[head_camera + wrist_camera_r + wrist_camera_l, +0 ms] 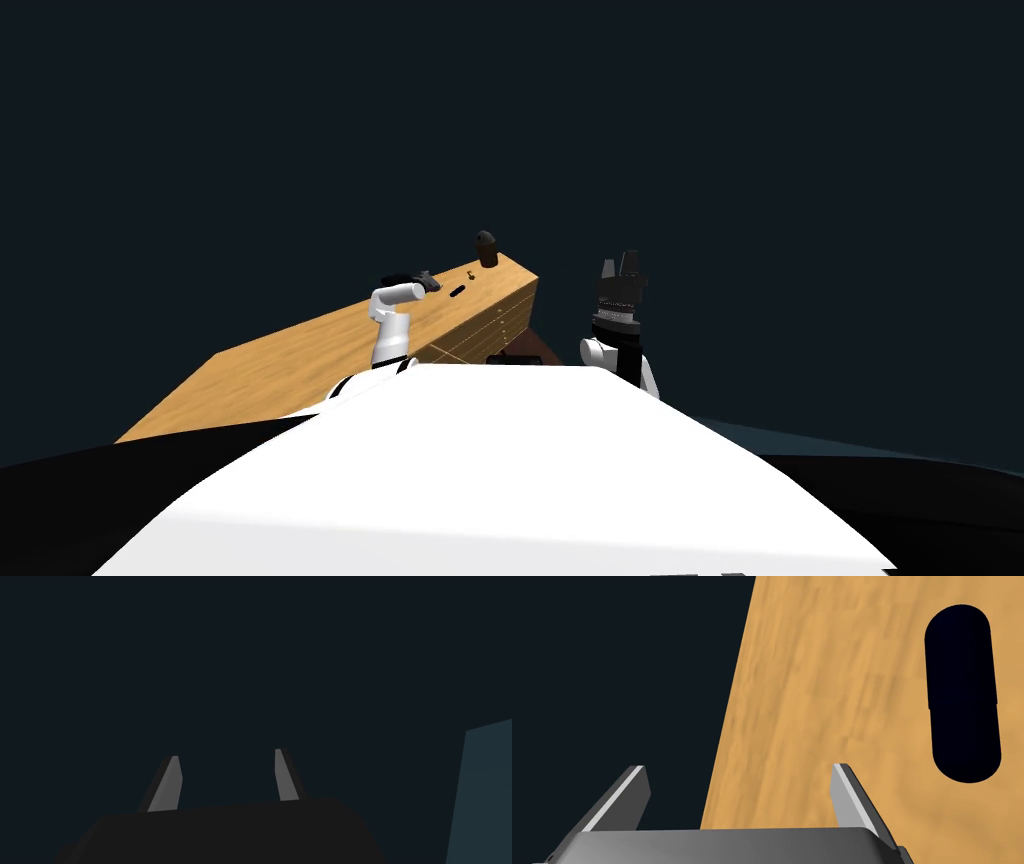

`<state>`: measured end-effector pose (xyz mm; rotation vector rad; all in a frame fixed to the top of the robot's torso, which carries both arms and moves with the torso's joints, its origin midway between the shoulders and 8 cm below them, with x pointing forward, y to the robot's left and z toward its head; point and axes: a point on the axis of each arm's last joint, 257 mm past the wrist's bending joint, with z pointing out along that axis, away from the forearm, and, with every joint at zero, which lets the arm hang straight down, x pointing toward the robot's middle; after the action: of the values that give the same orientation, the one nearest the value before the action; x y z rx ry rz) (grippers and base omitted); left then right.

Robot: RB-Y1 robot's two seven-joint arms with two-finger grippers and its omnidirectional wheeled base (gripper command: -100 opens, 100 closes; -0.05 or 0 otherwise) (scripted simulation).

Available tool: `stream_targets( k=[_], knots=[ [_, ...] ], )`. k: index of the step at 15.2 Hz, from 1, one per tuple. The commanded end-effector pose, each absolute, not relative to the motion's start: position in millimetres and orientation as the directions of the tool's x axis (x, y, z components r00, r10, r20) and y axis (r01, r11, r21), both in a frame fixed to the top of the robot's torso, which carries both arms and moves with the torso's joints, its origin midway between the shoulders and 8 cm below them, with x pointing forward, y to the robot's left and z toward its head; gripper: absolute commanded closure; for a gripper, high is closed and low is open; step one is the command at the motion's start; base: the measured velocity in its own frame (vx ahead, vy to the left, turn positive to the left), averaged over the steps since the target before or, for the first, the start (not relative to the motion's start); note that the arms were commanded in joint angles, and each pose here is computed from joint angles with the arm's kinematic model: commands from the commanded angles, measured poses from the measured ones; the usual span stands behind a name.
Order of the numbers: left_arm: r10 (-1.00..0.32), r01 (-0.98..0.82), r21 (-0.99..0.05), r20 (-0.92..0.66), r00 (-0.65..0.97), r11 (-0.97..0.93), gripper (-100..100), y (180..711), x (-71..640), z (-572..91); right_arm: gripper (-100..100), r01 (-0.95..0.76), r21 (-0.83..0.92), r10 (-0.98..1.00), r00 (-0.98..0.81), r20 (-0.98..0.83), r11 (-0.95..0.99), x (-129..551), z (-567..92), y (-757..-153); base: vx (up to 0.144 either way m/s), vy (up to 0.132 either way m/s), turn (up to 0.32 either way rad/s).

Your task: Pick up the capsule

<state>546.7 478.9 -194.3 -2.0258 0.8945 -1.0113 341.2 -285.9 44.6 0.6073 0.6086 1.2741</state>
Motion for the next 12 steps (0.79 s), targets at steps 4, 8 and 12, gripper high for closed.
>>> stream_targets(
  k=[4, 8, 12],
  knots=[
    [-0.747, -0.307, -0.723, 0.421, 0.515, -0.619, -100, 478, 546, -212, 0, -0.677, 0.712, 0.98, 0.185, -0.079, 0.185, 341, 45, -286, -0.003, -0.001, -0.092],
    [-0.692, -0.328, -0.645, 0.458, 0.558, -0.69, -100, 474, 545, -226, 0, -0.677, 0.712, 0.98, 0.185, -0.079, 0.185, 341, 45, -286, -0.002, 0.0, -0.068],
    [-0.642, -0.349, -0.565, 0.479, 0.599, -0.747, -100, 468, 541, -241, 0, -0.677, 0.712, 0.98, 0.185, -0.079, 0.185, 341, 45, -286, -0.002, 0.001, -0.082]
  ],
)
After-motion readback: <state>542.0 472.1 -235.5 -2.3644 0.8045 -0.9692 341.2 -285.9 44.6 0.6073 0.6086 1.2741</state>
